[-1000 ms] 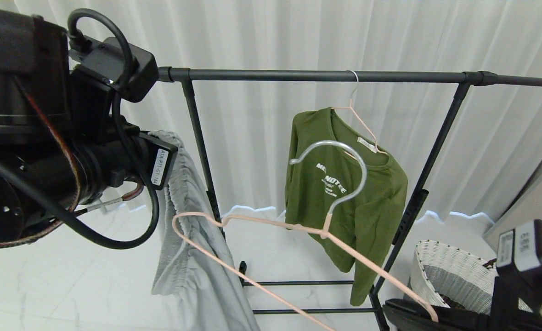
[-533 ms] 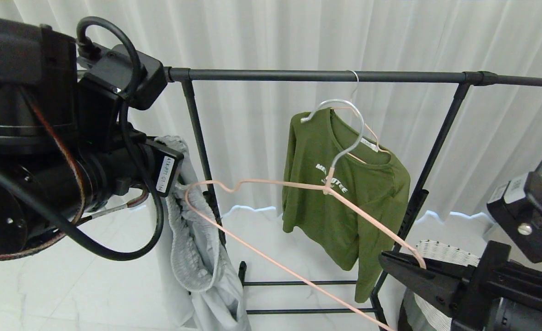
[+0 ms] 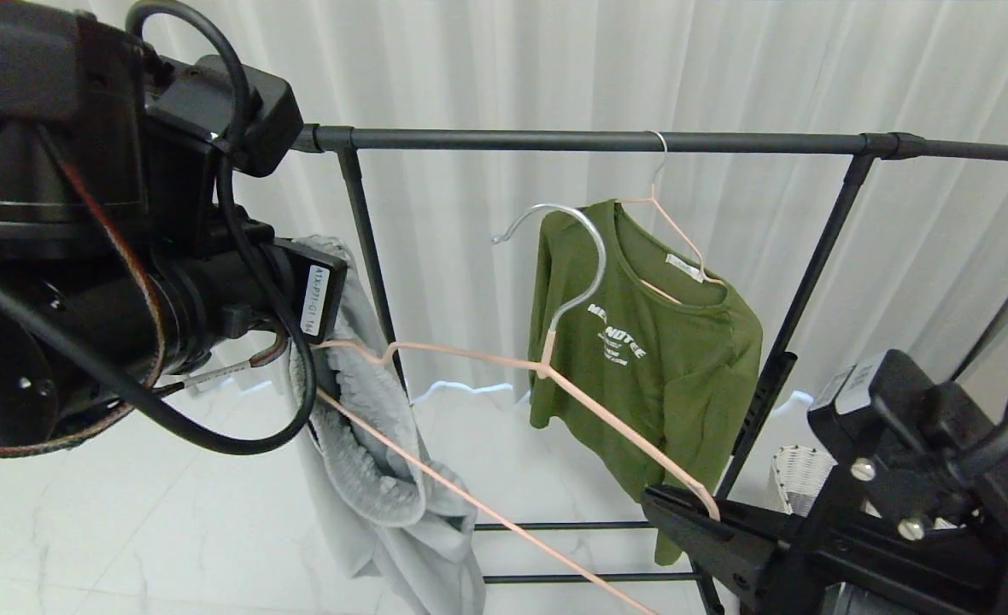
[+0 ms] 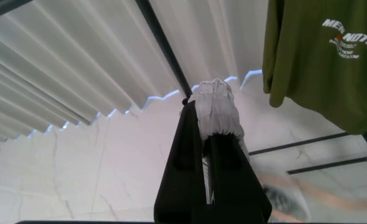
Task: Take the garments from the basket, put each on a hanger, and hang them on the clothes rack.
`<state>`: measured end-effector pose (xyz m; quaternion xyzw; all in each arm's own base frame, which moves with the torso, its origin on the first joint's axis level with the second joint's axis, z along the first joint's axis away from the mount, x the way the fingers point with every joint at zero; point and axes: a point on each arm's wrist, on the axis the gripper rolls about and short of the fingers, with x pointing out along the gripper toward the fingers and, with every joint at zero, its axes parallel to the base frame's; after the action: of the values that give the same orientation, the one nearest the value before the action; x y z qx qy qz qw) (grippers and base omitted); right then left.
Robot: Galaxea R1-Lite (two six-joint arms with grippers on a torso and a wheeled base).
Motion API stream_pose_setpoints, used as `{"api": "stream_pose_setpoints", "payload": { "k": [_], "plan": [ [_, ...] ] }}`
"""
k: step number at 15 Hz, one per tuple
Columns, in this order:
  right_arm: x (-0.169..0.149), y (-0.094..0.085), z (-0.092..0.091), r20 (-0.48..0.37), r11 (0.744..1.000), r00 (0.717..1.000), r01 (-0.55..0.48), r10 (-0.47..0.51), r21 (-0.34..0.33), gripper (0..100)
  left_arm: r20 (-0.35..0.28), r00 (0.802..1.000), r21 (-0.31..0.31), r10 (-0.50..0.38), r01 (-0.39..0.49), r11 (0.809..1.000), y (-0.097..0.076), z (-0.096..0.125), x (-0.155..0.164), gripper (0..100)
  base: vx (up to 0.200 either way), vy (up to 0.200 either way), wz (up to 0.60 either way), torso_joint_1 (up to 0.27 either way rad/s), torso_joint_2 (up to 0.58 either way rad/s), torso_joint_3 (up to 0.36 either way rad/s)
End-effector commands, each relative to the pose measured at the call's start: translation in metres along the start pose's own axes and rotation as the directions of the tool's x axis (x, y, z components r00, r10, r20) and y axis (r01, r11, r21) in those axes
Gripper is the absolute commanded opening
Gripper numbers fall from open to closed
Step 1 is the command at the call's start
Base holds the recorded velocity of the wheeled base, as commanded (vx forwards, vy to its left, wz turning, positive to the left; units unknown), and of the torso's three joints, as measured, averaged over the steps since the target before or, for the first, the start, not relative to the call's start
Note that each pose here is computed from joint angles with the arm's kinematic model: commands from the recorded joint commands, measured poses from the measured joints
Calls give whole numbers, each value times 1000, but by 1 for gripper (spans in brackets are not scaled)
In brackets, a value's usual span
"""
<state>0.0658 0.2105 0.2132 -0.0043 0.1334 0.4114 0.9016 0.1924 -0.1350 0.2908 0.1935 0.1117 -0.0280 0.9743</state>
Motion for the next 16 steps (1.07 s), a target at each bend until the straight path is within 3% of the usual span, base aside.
{"api": "stream_pose_setpoints", "payload": {
  "k": [1,8,16],
  "plan": [
    [7,5,-5,-20,1000,1000,-6,6,-11,0,-1,1000,0,1,-1,1000,-1,1,1,0,0,0,0,0,0,0],
    [16,-6,-1,46,984,982,180,-180,16,0,-20,1000,13,6,-6,1000,0,-4,3,0,0,0,0,0,0,0],
    [21,-19,11,119,970,963,235,-241,66,0,-33,999,42,-17,18,999,-7,-12,-2,0,0,0,0,0,0,0]
  ]
}}
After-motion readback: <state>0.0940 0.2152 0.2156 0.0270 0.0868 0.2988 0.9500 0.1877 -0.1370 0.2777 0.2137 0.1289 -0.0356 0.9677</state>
